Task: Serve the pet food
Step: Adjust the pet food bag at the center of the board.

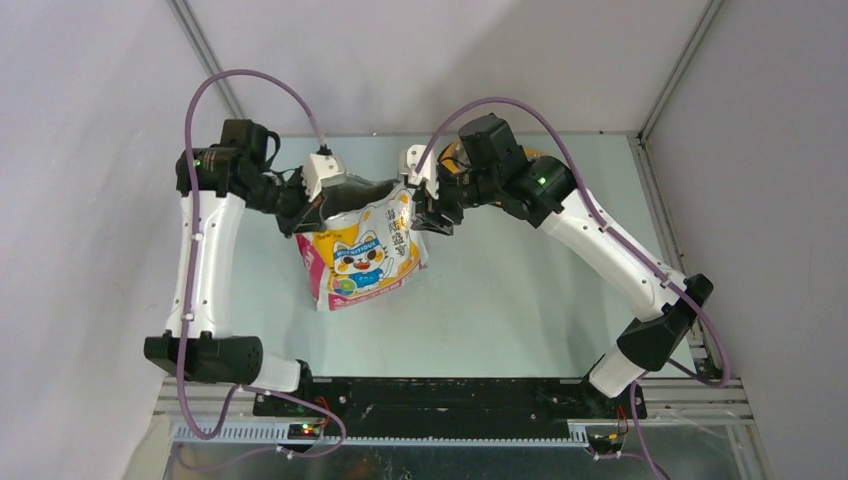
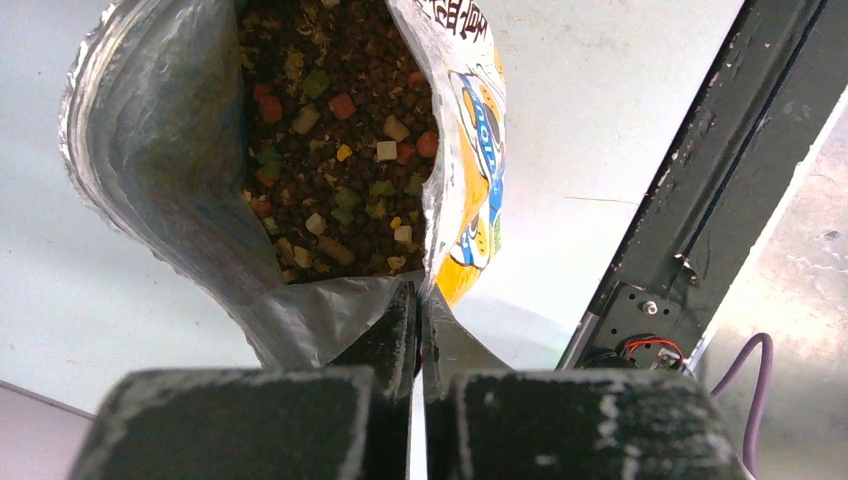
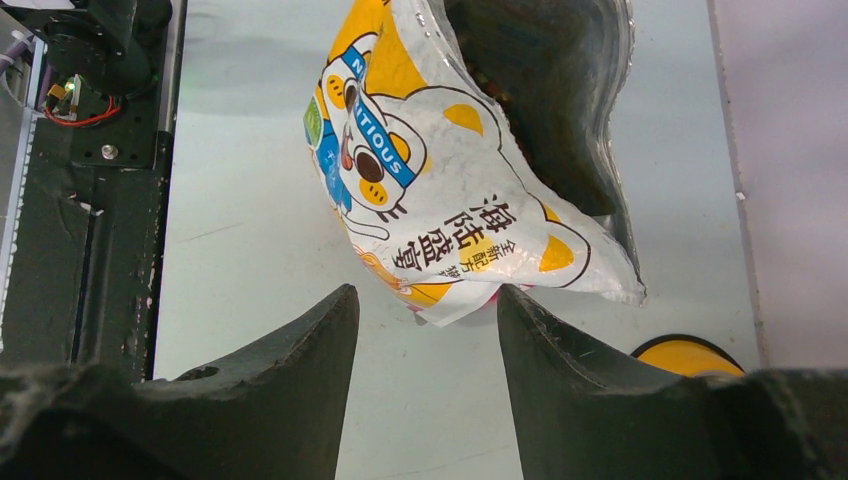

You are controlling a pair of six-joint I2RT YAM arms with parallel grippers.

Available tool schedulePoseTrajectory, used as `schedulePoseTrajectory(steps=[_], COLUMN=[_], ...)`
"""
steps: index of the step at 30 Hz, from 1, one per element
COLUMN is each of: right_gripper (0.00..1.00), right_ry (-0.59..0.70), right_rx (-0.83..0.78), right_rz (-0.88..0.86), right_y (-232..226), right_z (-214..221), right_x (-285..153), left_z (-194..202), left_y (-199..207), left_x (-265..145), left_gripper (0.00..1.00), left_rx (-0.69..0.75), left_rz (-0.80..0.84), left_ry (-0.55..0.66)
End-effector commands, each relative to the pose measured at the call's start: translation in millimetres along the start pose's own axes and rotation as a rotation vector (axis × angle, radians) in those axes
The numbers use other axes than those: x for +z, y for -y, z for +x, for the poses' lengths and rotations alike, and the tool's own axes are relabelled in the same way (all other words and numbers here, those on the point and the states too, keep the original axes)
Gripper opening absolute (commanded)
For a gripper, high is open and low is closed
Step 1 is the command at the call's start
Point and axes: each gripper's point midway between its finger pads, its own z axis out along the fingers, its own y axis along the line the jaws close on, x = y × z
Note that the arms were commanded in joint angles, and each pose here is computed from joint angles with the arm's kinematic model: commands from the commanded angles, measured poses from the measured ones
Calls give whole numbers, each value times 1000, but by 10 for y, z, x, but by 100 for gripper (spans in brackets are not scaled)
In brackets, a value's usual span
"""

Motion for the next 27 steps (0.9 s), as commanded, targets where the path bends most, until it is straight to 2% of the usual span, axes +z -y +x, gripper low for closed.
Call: schedulePoseTrajectory(steps=[1, 4, 6, 11, 15, 17, 18, 19, 20, 23, 25, 27], right_gripper=[57, 57, 57, 57, 57, 57, 58, 59, 59, 62, 62, 63], right_ry=[41, 40, 42, 49, 50, 40, 64, 32, 36, 26, 27, 30], right_rx=[-32, -34, -39, -46, -36, -18, -13, 3, 2, -12, -1, 20], right_rz=[29, 24, 19, 28, 165, 278, 339, 420, 463, 595, 598, 561], right_y=[42, 49, 46, 100, 421, 683, 818, 994, 1123, 1448, 1546, 1562], right_z=[-158, -177, -203, -267, -310, -312, -403, -327, -340, -362, -330, -285], right_x=[-98, -58, -34, 19, 41, 34, 1, 8, 37, -20, 21, 111], left_z=[-224, -203, -191, -234, -367, -465, -521, -509, -571, -672, -690, -690], left_y=[356, 426, 459, 520, 459, 318, 96, 0, -88, -117, -63, -3], left_x=[-243, -235, -225, -223, -254, -266, -287, -309, -353, -445, -400, -327], left_gripper=[1, 12, 17, 19, 30, 35, 37, 43, 46, 71, 79, 82], left_rx=[32, 37, 33, 37, 4, -118, -106, -172, -147, -110, -99, -87], left_rz=[-14, -5, 3, 23, 17, -53, -162, -227, -291, -364, -340, -307], left_ry=[130, 134, 136, 164, 199, 234, 263, 266, 312, 386, 394, 371])
